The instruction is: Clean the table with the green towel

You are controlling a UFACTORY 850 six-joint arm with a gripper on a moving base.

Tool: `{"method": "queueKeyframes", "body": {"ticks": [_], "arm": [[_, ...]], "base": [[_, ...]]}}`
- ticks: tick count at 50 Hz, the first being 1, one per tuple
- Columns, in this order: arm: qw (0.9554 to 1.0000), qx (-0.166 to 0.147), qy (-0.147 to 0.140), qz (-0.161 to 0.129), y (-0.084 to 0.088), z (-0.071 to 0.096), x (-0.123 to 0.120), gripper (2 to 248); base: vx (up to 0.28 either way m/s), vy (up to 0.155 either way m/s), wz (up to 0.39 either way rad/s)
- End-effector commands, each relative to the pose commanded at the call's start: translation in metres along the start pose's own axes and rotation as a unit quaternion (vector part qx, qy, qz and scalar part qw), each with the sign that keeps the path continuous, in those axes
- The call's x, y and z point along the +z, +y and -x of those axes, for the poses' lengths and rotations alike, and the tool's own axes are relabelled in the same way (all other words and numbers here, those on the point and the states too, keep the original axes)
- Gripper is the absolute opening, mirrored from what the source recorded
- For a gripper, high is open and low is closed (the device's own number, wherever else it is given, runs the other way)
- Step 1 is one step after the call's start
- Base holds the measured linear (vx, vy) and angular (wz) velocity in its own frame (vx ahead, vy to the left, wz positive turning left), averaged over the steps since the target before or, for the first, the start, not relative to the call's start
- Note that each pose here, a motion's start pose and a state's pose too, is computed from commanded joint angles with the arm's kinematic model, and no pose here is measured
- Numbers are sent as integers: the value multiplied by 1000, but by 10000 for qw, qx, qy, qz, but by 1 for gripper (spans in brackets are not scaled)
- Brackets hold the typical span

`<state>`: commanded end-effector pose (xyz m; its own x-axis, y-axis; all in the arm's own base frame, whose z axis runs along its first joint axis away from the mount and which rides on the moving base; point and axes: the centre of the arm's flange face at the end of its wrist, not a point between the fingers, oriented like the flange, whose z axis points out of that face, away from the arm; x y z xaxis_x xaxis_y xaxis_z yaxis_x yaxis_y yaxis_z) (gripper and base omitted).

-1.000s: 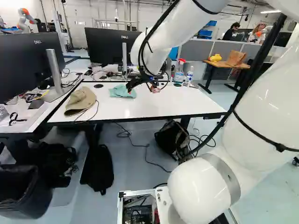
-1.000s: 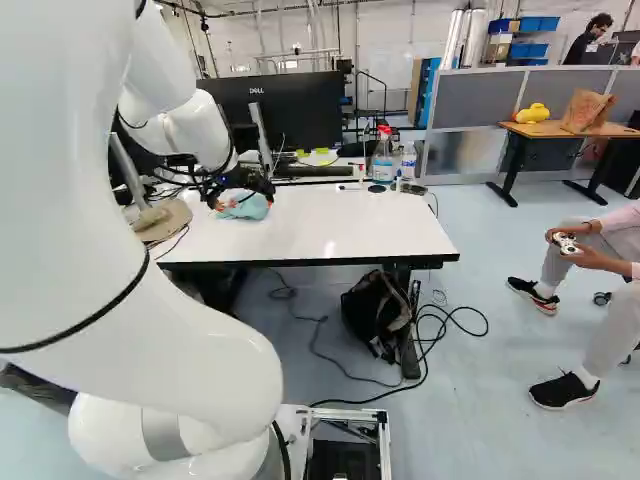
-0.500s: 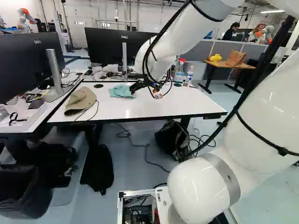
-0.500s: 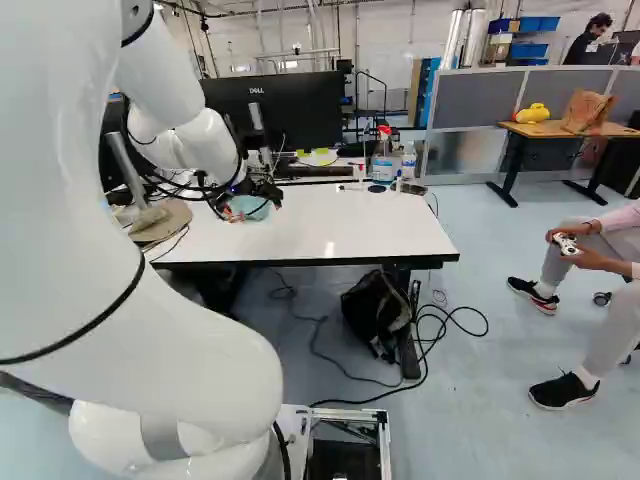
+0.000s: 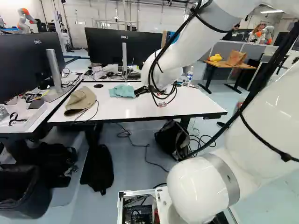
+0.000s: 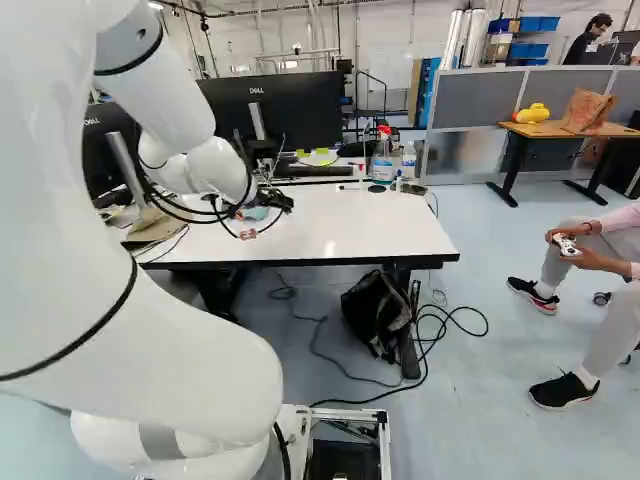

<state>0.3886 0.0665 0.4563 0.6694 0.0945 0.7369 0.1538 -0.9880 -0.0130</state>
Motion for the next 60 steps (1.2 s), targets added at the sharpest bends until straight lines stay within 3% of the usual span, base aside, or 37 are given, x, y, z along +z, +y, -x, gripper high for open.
{"method": "queueKeyframes", "body": {"ticks": [23,60], "arm": [[9970,149,726,235,23,52,-4,247],[9857,283,1574,528,42,116,-20,247]], "base": [[0,0,0],[0,0,0]]}}
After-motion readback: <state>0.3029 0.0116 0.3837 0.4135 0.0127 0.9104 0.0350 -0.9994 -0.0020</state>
